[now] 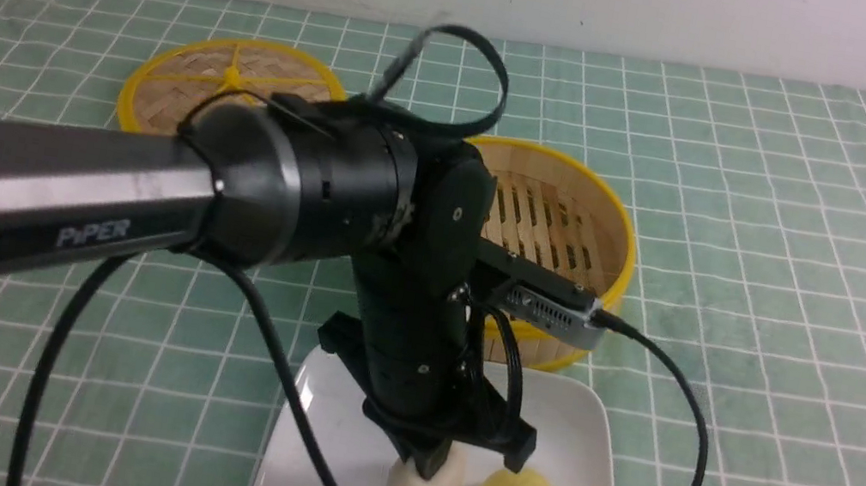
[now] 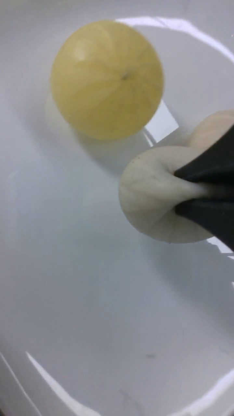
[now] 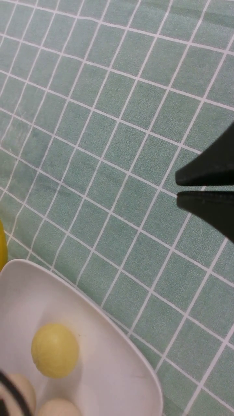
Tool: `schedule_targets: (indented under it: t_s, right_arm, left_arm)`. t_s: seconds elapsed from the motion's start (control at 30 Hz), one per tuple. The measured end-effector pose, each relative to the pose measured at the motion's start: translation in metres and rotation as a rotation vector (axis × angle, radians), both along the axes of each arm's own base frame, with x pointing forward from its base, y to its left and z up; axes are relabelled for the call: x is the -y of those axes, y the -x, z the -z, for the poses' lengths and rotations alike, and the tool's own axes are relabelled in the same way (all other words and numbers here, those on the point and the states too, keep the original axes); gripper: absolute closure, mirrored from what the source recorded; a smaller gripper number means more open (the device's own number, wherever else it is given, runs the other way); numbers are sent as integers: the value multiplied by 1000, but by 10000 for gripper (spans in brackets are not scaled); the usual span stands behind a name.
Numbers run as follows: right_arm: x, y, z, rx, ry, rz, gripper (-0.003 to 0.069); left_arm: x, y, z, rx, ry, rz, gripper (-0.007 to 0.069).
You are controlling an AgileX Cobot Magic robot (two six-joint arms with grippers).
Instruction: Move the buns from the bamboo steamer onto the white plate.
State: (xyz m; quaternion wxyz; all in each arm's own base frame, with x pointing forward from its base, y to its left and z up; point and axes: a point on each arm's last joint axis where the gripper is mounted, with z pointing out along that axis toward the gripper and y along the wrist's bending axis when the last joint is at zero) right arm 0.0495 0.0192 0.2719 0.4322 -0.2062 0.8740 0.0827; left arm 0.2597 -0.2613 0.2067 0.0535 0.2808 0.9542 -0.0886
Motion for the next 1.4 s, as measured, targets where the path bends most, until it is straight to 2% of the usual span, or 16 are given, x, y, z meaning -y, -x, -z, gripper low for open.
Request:
schedule_targets:
  t_s: [0.17,0.3,0.37,0.5,0.73,0.9,1.03,1.07,1.1,1.13,1.17,1.27,1.4]
  right_arm:
    - [-1,1,0,-10,-15,-4,607]
    - [-3,7,-10,-44,-68,-17,605]
    - [-3,15,-23,-53,-130,-36,604]
    - [2,33,-47,-22,-220,-70,601]
    - [14,56,-61,73,-300,-96,598]
    - [16,58,-64,158,-383,-88,600]
    - [6,38,-56,305,-476,-83,666]
    - [5,37,-55,311,-478,-82,668]
    - [1,27,-48,369,-499,-75,673]
    - [0,25,-47,385,-503,-74,673]
    - [-4,17,-42,423,-512,-71,673]
    - [-9,7,-36,475,-517,-69,673]
    - [-10,4,-34,509,-498,-72,673]
  left_arm:
    - [3,-3,7,6,4,-16,494]
    - [3,-4,2,20,22,-44,375]
    - [3,-4,-5,51,52,-54,299]
    - [5,-7,-32,129,116,-51,204]
    - [4,-11,-79,264,189,-35,174]
    - [2,-11,-84,288,187,-28,208]
    - [0,-12,-84,306,169,-18,319]
    - [0,-12,-84,307,168,-18,334]
    - [0,-12,-84,314,161,-14,393]
    - [0,-12,-84,315,160,-13,400]
    - [-1,-13,-84,322,153,-10,457]
    - [-1,-13,-84,323,154,-10,544]
    - [-1,-13,-84,323,154,-10,615]
